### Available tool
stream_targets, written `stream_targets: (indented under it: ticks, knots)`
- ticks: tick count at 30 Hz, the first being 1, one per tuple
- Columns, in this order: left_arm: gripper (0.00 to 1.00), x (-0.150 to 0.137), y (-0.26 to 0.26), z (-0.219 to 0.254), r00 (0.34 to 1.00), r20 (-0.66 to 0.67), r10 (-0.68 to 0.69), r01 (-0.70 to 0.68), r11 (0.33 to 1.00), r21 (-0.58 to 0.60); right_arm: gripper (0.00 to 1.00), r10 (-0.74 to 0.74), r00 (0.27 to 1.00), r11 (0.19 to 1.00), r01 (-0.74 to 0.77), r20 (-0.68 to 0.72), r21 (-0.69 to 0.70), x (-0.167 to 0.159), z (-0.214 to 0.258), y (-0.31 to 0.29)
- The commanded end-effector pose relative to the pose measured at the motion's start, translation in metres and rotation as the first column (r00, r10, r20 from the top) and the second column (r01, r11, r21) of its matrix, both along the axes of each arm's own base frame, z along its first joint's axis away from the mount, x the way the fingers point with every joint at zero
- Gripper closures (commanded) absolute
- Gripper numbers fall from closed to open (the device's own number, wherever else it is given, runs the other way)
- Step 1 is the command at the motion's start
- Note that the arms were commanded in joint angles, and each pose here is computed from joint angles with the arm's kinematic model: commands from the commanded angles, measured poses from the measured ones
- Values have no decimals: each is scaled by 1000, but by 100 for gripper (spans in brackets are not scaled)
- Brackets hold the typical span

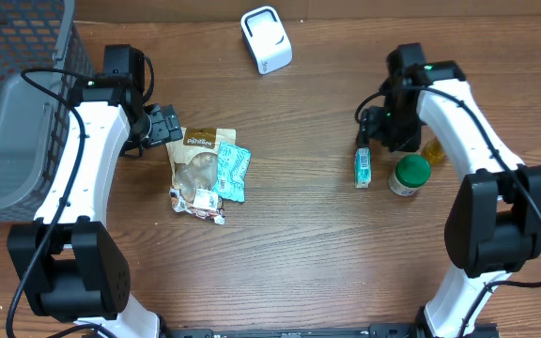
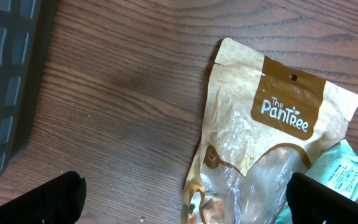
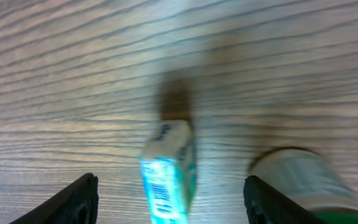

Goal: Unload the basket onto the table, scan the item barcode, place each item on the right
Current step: 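Open the right gripper, release the jar, and move toward the tissue pack, then lower the right gripper onto the Kleenex tissue pack and close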

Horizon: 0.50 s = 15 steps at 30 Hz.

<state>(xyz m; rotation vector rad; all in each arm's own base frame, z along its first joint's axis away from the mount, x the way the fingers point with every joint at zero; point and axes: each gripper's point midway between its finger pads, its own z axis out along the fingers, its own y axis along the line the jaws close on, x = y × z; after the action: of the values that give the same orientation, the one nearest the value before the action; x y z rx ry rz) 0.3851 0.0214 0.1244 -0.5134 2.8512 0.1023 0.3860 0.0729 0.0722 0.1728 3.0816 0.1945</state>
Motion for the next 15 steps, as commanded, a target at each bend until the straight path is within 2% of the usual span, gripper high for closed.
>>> stream_targets:
  ticks: [1,6,15]
  knots:
    - [0,3,1,12,999,34,0,0,1000,5,29,41,999,999,-41,15,5,-6,0,12]
    - [0,3,1,12,999,34,0,0,1000,5,29,58,998,995,-57,18,-77,-10,-16,11]
    - [0,3,1,12,999,34,0,0,1000,5,30,64,998,995,-63,13,-72,-23,-51,11]
